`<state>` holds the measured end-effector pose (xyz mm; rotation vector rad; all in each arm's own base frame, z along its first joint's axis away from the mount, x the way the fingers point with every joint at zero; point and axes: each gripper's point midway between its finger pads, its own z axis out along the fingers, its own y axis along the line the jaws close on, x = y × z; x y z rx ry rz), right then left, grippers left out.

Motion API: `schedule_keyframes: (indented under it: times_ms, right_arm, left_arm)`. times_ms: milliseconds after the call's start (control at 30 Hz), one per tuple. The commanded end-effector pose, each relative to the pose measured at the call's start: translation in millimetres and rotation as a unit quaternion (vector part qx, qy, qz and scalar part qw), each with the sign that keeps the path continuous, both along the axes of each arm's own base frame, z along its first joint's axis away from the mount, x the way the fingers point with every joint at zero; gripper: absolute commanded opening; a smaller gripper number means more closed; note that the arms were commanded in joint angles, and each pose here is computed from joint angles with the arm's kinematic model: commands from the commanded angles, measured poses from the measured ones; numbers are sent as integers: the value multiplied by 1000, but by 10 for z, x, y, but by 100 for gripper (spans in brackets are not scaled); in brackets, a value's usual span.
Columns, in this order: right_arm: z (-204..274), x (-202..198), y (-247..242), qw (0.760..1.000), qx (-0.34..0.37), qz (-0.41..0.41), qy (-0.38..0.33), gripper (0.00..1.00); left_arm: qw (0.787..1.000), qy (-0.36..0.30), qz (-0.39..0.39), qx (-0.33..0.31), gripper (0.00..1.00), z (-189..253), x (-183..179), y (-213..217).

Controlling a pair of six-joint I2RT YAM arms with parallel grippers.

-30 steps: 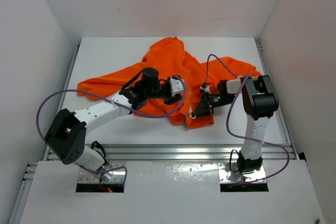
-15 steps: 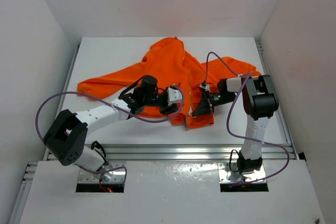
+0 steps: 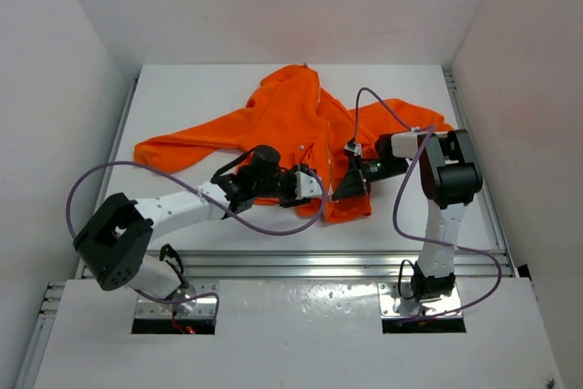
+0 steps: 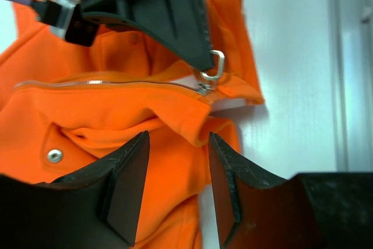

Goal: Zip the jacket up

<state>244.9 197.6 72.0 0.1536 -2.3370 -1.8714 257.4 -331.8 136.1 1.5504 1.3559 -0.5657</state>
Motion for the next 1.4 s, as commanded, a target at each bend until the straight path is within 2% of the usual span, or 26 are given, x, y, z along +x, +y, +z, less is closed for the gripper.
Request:
schedule_keyframes:
  times_ms: [0,133,367,700,1033,1133,1167,1267,1367]
  right_arm:
    - [166,95,25,999,14,0,-40,0]
    - [173,94,41,999,18,0,-37,0]
    - [179,130,17,999,17,-7,-33,0]
    - [153,118,-27,999,14,-15,-25,0]
    - [163,142,-53,999,15,-21,-23,0]
    - [154,145,-50,1000,13,-21,-20,0]
    - [149,152,-53,999,13,-22,-20,0]
    - [140,196,-41,999,13,-25,-23,0]
    - [117,245,-52,999,6,-30,-24,0]
  left_arm:
    - [999,-43,30,-11,50,82,138,-70]
    - [998,-46,32,-3,49,14,151,-91]
    - [999,-41,-19,-7,47,-2,2,-155]
    - [999,-39,-23,9,47,-157,24,-201]
    - [997,-76,-9,4,44,-124,135,-280]
    - [996,-87,-3,-4,30,-67,177,-296]
    - [996,-87,-3,-4,20,-67,177,-296]
    - [996,-85,-7,-6,6,-66,163,-304]
    - [996,-85,-28,-6,0,-96,75,-296]
